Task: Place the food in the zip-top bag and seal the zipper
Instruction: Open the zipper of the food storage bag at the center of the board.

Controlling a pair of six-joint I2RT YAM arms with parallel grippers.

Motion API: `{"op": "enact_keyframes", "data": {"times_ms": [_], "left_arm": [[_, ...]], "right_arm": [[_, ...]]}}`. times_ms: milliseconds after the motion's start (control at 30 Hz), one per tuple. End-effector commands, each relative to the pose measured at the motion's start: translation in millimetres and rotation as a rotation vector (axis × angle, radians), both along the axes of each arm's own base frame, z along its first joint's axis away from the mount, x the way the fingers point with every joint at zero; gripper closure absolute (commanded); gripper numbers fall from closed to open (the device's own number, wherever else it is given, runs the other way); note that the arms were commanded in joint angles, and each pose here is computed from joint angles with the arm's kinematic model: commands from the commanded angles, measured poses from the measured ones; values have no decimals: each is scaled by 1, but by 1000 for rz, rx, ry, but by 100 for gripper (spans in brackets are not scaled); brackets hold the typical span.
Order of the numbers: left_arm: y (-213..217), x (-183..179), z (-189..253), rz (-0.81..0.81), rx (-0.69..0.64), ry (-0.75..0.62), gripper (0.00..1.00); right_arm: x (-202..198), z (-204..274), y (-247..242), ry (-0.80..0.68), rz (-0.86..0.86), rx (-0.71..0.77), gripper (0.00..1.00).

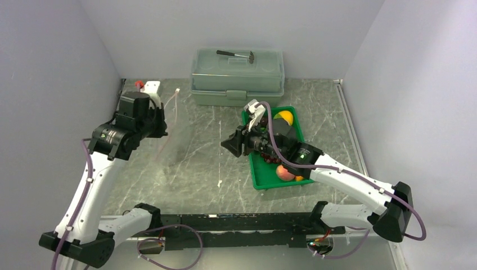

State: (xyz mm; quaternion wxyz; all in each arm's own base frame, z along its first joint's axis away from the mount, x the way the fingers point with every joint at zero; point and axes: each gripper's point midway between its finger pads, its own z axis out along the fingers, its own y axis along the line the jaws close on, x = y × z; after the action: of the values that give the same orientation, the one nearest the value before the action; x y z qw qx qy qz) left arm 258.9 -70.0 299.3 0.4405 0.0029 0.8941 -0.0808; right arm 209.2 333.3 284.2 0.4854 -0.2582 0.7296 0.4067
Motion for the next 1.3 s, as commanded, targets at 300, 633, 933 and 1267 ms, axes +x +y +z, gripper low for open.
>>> {"op": "enact_keyframes", "data": {"times_ms": [300, 633, 933, 1267], "left_arm": [[-61, 0, 7, -38, 148, -45, 100], [-115, -13, 3, -78, 273, -70, 100], [-145, -17, -3, -106, 296, -90, 100], [-158, -26, 1, -115, 286, -103, 100]], "right_arm": [[9, 88, 24, 61, -35, 300, 68], [8, 92, 25, 123, -51, 351, 98], [16, 73, 18, 191, -135, 324, 100], [28, 55, 28, 264, -185, 308, 100]]}}
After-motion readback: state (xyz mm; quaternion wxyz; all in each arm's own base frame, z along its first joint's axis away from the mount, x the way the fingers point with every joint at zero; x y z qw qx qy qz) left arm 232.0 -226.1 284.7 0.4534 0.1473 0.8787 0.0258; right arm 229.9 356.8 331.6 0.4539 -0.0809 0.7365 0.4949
